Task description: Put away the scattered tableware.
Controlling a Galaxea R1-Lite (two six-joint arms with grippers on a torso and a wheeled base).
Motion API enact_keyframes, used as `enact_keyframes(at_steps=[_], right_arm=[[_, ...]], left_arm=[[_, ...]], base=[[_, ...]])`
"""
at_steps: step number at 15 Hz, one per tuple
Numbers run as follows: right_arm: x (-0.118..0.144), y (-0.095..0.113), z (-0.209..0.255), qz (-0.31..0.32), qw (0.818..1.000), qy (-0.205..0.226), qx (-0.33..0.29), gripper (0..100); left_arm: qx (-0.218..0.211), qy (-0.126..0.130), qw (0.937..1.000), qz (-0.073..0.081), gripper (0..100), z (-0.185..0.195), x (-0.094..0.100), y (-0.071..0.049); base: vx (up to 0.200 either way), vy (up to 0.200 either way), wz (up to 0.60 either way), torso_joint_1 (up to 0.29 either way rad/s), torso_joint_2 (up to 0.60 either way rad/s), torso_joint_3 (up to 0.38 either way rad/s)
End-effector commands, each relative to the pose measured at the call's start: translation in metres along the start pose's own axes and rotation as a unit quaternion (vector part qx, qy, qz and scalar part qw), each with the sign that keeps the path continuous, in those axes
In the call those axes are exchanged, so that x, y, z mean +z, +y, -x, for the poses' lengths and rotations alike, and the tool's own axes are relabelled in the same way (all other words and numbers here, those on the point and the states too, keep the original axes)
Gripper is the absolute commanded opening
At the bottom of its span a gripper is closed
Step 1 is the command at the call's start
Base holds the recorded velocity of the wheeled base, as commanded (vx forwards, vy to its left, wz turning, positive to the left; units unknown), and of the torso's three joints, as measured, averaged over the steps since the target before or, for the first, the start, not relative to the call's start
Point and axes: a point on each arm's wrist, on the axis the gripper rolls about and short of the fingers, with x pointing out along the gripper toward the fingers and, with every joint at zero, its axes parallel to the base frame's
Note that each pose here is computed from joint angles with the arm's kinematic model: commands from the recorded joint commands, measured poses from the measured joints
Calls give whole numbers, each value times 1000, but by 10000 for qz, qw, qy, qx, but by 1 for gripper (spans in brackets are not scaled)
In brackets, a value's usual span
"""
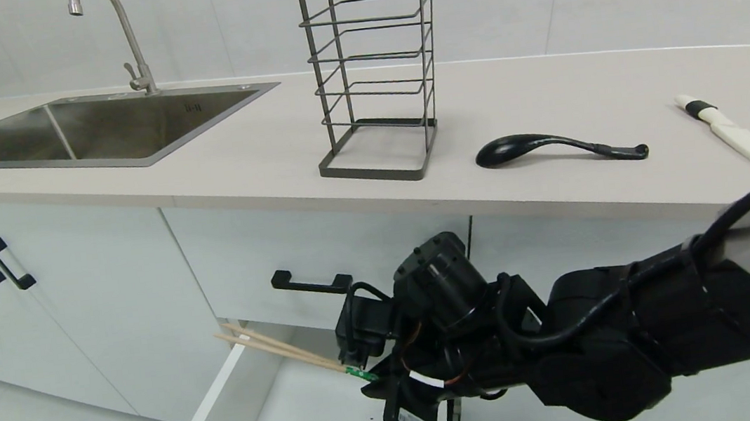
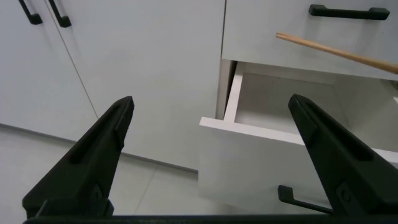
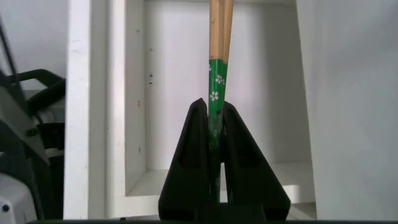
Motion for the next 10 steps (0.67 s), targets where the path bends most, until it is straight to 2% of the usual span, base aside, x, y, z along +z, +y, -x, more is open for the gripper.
enact_keyframes(at_steps=[1, 6, 10], right_arm=[[-4, 10, -14, -86, 9998, 154, 46, 0], [-15, 18, -33, -425, 9968, 551, -382, 0], [-23, 17, -42, -527, 9951, 713, -427, 0]], left_arm=[[1, 6, 10000, 0, 100, 0, 0, 0], [1, 6, 10000, 0, 100, 0, 0, 0], [1, 6, 10000, 0, 100, 0, 0, 0]], base=[[0, 0, 0, 0, 0, 0], [0, 0, 0, 0, 0, 0], [0, 0, 0, 0, 0, 0]])
